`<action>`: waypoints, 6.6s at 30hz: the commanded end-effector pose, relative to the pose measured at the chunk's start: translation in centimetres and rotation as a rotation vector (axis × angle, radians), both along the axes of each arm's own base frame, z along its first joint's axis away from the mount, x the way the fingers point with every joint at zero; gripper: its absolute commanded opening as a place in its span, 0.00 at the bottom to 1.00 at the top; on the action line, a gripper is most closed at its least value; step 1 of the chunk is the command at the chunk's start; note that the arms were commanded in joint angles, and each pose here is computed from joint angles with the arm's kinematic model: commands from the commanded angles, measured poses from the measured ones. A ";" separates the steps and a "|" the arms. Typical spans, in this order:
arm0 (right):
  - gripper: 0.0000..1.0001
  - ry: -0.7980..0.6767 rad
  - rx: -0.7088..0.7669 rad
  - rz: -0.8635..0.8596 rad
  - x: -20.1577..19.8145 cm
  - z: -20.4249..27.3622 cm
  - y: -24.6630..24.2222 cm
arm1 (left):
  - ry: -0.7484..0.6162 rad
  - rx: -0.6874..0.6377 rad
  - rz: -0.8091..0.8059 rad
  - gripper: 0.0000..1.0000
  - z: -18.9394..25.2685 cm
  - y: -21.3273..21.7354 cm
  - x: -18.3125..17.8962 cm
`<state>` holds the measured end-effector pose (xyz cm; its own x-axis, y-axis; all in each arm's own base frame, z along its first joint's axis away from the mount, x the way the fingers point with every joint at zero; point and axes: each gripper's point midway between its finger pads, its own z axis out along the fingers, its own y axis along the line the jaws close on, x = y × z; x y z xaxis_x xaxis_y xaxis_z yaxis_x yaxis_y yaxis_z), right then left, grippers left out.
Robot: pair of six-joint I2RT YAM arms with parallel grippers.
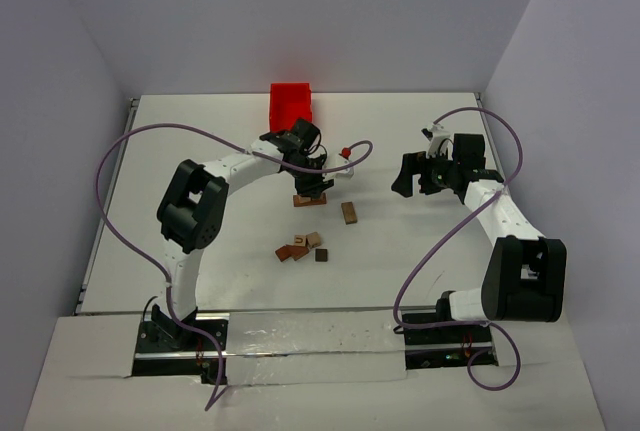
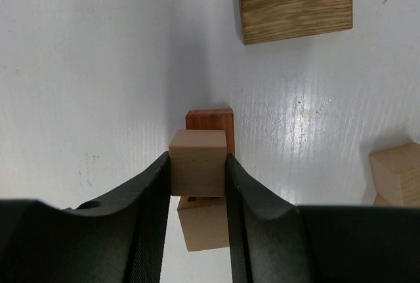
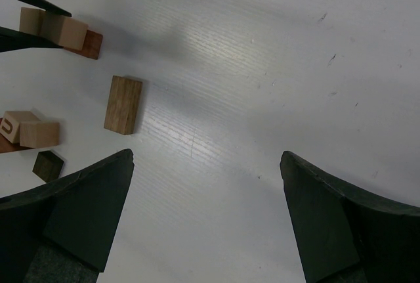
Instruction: Build the wood block tower
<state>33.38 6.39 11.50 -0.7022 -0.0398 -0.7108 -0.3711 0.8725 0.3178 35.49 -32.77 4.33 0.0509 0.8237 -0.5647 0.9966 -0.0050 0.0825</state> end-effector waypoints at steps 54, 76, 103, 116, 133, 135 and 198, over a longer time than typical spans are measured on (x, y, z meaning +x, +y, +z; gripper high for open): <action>1.00 -0.042 0.005 0.009 1.2 1.6 0.0 | 0.006 0.013 0.015 0.57 0.6 1.5 -0.8; 1.00 -0.043 0.002 0.010 1.2 1.7 0.0 | -0.016 0.020 0.044 0.65 0.5 0.8 0.8; 1.00 -0.035 -0.002 0.011 1.3 1.3 -0.1 | 0.006 0.039 0.060 0.48 -1.2 0.7 1.3; 1.00 -0.035 -0.003 0.010 1.3 1.3 -0.1 | 0.012 0.034 0.052 0.46 -1.0 0.7 1.0; 1.00 -0.036 -0.004 0.010 1.3 1.3 -0.1 | 0.016 0.030 0.046 0.55 -0.7 0.7 0.6; 1.00 -0.036 -0.003 0.010 1.3 1.3 -0.1 | 0.013 0.024 0.045 0.64 -0.5 0.6 0.6; 0.52 0.189 -0.345 0.084 -1.9 -9.2 14.5 | -0.049 -0.509 0.821 0.99 17.5 12.4 1.5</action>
